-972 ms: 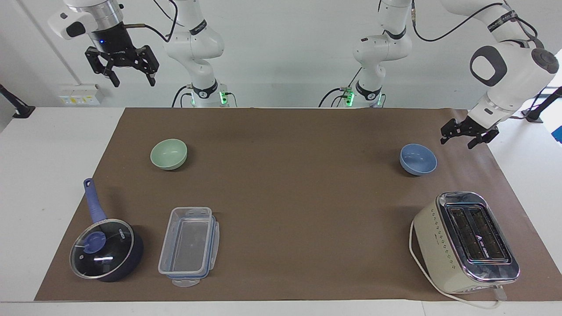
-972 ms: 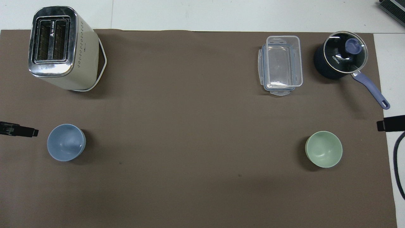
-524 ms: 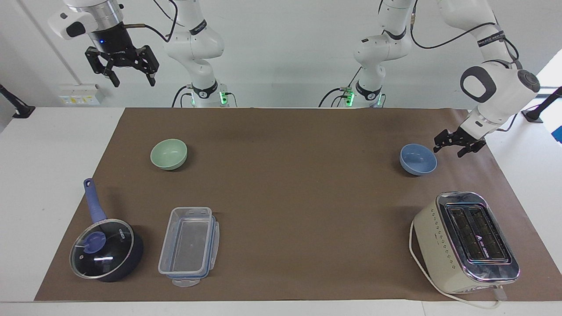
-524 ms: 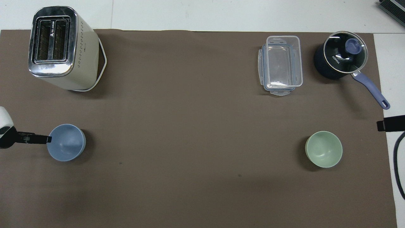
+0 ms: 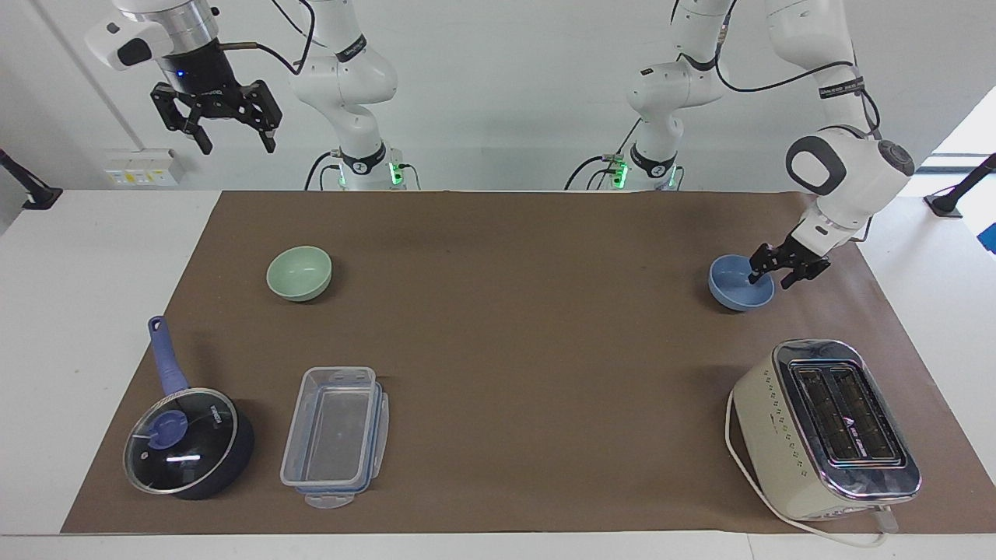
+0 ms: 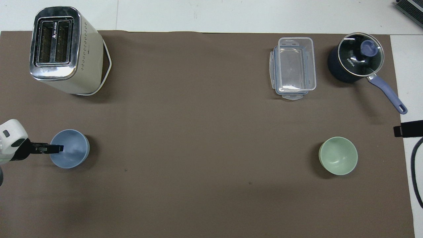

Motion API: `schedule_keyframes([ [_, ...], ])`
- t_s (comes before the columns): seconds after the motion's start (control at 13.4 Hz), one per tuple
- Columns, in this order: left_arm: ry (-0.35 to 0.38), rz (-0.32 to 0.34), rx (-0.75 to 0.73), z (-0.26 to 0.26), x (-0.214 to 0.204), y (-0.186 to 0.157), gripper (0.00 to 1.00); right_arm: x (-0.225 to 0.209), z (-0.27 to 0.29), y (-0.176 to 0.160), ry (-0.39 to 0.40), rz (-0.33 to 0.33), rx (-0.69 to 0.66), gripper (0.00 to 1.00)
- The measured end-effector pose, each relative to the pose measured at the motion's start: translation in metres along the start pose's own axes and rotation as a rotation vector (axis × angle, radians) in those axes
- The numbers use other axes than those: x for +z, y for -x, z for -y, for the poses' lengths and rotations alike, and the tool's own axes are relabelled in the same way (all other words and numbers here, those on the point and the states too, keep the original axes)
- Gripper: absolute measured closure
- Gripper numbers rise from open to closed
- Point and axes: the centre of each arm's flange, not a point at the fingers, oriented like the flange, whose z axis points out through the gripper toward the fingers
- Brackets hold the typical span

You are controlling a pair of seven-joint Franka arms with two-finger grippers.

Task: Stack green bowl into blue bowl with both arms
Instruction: 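Move the left gripper to the blue bowl rim and grip it, then drag the blue bowl with the left gripper toward the table center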

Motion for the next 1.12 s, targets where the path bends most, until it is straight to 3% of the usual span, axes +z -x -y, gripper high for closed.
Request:
schedule_keyframes([
  [0.3, 0.001, -0.002, -0.002, 0.000, 0.000, 0.000, 0.90, 0.000, 0.000, 0.000, 0.000, 0.000, 0.000, 0.00],
  [0.37, 0.001, -0.002, -0.002, 0.000, 0.000, 0.000, 0.96, 0.000, 0.000, 0.000, 0.000, 0.000, 0.000, 0.00],
  [0.82, -0.003, -0.014, 0.013, -0.006, -0.006, -0.005, 0.96, 0.000, 0.000, 0.000, 0.000, 0.000, 0.000, 0.00],
  [1.12, 0.005, -0.046, 0.005, -0.072, -0.029, -0.023, 0.96, 0.000, 0.000, 0.000, 0.000, 0.000, 0.000, 0.00],
])
